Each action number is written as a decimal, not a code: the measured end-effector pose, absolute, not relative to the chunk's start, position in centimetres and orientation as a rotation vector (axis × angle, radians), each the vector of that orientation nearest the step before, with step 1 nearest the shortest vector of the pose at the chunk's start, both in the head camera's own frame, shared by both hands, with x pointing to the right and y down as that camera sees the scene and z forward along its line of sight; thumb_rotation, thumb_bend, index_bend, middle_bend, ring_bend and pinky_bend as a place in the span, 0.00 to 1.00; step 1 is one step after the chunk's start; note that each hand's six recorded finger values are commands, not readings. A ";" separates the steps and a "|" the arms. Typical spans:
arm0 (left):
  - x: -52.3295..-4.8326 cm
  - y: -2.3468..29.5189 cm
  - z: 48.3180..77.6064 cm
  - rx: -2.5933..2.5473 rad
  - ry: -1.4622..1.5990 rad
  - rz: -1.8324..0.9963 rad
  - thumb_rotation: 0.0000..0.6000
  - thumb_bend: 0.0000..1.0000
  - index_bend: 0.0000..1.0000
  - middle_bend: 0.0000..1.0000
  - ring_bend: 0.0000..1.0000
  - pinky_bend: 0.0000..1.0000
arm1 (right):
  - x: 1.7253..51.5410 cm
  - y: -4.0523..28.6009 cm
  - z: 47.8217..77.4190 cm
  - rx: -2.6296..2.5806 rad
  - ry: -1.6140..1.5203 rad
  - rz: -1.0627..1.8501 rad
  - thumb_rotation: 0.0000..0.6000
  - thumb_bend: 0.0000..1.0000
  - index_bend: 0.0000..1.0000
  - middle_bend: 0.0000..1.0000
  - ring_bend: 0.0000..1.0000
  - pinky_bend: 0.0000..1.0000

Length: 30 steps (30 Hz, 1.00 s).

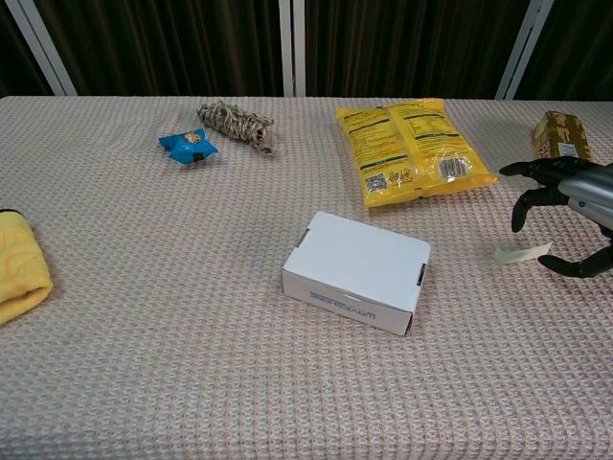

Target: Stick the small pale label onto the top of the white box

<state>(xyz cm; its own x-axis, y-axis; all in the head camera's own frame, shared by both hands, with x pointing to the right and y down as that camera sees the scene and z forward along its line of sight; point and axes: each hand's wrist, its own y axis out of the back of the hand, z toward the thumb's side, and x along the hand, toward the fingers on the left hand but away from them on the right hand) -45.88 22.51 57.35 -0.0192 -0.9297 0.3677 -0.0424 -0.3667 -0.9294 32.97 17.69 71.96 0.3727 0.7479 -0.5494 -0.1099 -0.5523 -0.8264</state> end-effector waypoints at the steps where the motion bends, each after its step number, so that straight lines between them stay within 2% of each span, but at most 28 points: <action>1: -45.8 22.5 57.4 -1.501 1.054 -1.484 1.00 0.04 0.08 0.07 0.03 0.10 | 32.9 17.6 71.9 -1.795 -0.563 1.287 1.00 0.33 0.40 0.00 0.00 0.00; 30: -46.4 22.4 57.5 -1.502 1.055 -1.509 1.00 0.04 0.08 0.07 0.03 0.10 | 32.4 17.8 72.9 -1.792 -0.555 1.291 1.00 0.37 0.52 0.00 0.00 0.00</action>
